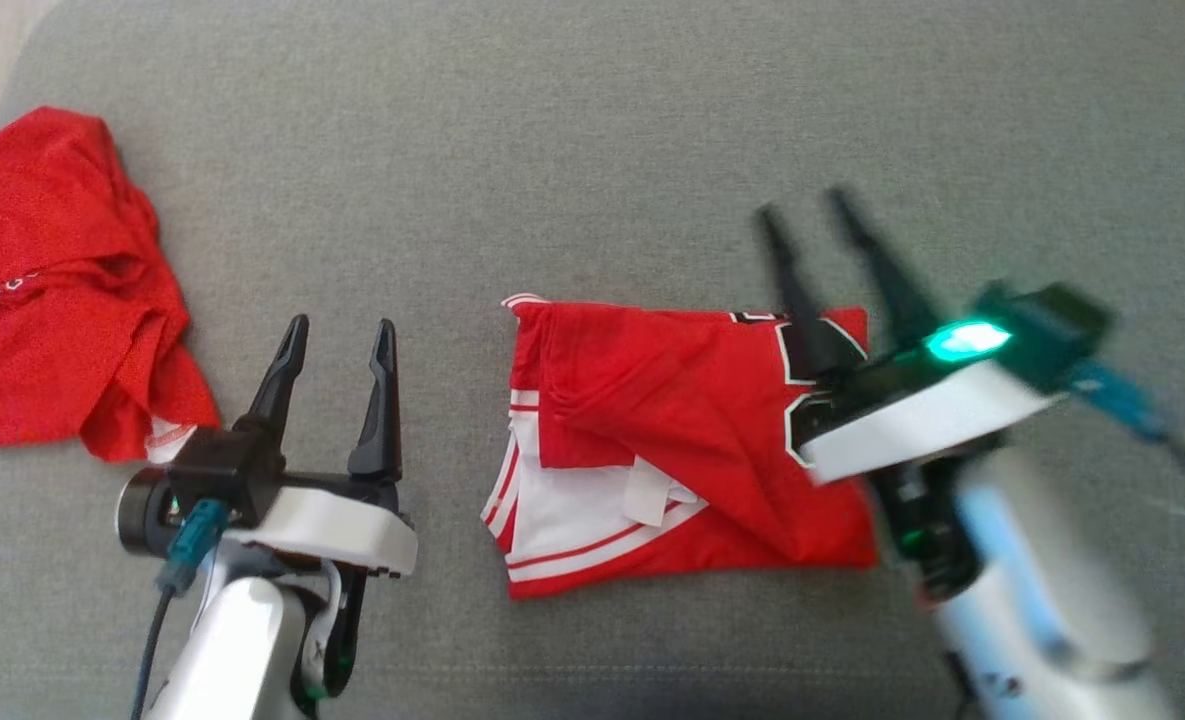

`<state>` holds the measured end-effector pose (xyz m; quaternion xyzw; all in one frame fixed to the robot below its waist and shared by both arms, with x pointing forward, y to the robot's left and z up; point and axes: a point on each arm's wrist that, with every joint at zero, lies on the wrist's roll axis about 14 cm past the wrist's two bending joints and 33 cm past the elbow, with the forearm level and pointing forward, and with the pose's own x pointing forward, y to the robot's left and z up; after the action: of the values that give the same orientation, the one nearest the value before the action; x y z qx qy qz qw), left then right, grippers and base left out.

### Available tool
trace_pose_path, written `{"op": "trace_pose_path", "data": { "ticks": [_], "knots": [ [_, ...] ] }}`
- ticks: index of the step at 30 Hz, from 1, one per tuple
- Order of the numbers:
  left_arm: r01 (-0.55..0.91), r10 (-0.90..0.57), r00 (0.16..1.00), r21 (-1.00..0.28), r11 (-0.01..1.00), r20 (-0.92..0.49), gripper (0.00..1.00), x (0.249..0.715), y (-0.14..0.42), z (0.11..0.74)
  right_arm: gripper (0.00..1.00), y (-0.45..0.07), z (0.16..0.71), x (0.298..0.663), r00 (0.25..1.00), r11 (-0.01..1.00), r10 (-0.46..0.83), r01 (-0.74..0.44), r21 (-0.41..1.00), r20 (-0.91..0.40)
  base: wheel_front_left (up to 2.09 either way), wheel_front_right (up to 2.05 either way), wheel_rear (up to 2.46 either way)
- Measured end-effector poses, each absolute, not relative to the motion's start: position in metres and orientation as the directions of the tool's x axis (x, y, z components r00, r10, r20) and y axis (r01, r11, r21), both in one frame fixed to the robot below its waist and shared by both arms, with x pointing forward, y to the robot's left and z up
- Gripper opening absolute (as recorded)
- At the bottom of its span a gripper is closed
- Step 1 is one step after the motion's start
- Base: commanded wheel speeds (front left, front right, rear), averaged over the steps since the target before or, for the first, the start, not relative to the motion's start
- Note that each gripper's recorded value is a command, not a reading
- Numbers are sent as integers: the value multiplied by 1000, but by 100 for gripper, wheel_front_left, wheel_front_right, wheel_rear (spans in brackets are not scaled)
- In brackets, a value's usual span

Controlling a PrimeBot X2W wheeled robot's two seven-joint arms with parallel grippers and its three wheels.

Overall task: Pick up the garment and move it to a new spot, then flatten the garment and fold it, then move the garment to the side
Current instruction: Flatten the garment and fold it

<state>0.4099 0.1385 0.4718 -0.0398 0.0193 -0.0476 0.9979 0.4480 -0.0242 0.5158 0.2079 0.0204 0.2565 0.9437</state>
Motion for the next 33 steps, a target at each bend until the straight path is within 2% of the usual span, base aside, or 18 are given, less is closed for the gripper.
{"op": "trace_pose_path", "data": {
  "ticks": [3,7,14,21,33],
  "knots": [
    [93,-96,995,-80,992,-34,100,411,138,472,100,-62,526,458,909,854,406,-415,315,94,0,0,0],
    [96,-99,995,-78,992,-31,100,412,137,473,100,-101,520,454,943,914,327,-332,232,62,0,0,0],
    [103,-105,994,-66,992,-13,100,412,137,479,100,-161,503,425,981,978,191,-187,93,-34,0,0,0],
    [116,-116,993,-66,991,7,100,411,135,487,100,-168,494,400,983,983,162,-154,99,-85,0,0,0],
    [117,-117,993,-68,991,1,100,408,134,487,100,-164,494,395,983,981,159,-148,124,-87,0,0,0]
  ]
}}
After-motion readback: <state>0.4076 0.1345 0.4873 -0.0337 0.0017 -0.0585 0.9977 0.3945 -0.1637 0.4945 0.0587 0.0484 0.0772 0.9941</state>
